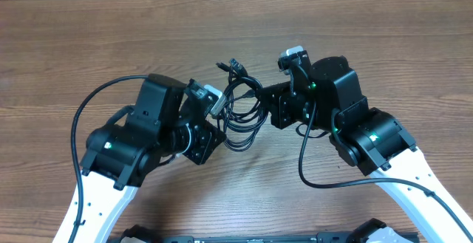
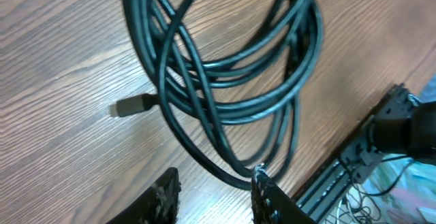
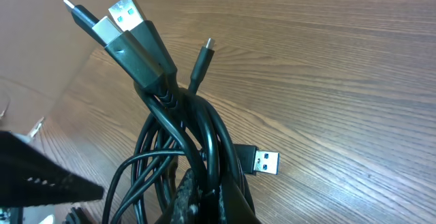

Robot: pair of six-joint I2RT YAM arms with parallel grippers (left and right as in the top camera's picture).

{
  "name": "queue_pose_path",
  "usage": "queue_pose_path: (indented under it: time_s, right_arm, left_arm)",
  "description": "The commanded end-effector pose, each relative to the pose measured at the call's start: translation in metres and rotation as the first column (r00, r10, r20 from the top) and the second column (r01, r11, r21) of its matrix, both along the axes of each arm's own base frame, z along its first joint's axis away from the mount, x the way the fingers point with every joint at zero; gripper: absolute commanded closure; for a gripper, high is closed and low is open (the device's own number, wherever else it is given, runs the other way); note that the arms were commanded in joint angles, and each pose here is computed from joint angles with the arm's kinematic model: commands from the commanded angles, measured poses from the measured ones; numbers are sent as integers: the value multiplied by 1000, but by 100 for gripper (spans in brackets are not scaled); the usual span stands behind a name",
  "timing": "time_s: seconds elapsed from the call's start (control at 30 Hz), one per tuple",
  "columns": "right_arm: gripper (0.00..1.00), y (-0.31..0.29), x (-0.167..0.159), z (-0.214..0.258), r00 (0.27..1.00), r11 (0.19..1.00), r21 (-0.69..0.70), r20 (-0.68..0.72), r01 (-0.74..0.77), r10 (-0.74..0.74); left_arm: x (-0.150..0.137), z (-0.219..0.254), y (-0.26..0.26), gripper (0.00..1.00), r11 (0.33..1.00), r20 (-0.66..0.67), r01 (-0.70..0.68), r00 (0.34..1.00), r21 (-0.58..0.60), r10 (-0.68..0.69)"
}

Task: Untangle cables

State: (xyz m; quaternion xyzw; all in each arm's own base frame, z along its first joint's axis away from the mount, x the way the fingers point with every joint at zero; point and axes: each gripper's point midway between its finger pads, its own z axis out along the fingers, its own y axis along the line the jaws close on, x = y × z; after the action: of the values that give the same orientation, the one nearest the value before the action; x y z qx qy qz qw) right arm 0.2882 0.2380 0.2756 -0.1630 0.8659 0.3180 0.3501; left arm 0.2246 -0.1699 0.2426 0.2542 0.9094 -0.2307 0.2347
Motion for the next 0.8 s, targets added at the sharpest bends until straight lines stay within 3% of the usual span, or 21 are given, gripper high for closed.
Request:
queue_pose_path:
  time_s: [0.0,0.17,0.23,0.27,0.57,0.77]
  right_arm:
    - [96,6,-6,16,999,998,46,25,-44,43]
    - [96,10,-9,20,998,995,73,24,-66,64]
    - [96,10,-8,21,998,995,78,24,-62,61]
    - [96,10,-8,20,998,995,76,25,-59,58]
    - [96,0,3,18,999,999,38,46,11,-13]
    - [96,-18,19,14,987,990,-28,86,136,-133]
  left_arm:
    - [9,-1,2,65,1000,8,-13,1000,27,13]
    - [14,-13,-1,71,999,-43,-18,999,41,20]
    - [16,-18,-2,91,999,-62,-21,998,47,24]
    - [17,-20,-2,95,999,-68,-21,997,49,24]
    - [20,-20,-3,96,998,-77,-42,996,42,46]
    - [19,-21,-3,95,998,-80,-45,996,43,48]
